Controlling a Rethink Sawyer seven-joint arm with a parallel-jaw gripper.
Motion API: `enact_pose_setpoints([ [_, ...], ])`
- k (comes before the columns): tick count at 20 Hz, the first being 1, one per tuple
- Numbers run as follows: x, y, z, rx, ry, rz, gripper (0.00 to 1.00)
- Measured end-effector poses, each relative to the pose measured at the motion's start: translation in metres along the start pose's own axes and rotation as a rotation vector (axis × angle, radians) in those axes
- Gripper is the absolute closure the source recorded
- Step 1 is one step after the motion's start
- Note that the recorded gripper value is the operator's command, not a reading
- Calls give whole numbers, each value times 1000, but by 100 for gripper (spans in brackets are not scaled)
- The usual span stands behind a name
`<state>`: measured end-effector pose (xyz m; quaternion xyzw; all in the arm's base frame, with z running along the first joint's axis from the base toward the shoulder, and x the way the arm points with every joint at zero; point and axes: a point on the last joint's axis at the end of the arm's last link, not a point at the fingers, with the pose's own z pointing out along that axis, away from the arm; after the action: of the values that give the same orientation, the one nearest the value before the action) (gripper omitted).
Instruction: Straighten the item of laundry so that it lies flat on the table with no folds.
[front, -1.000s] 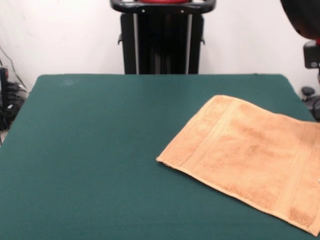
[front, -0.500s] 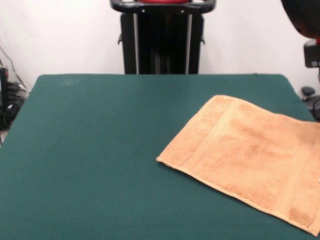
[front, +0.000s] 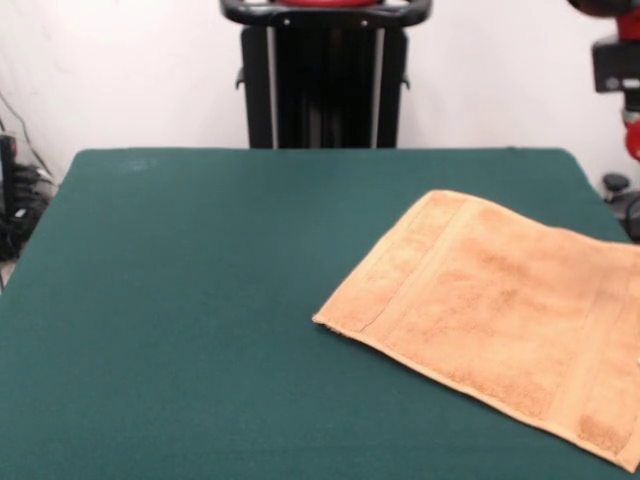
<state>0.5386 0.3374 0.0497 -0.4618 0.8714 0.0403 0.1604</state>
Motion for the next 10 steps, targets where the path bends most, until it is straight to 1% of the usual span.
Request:
enact_pose_setpoints([
  [1,4,-7,-6,7,13,7,0],
  [3,8,-13,-11,12,28,13,0],
  [4,12,-20,-16,18,48,20,0],
  [10,20,-32,-29,29,111,31,0],
])
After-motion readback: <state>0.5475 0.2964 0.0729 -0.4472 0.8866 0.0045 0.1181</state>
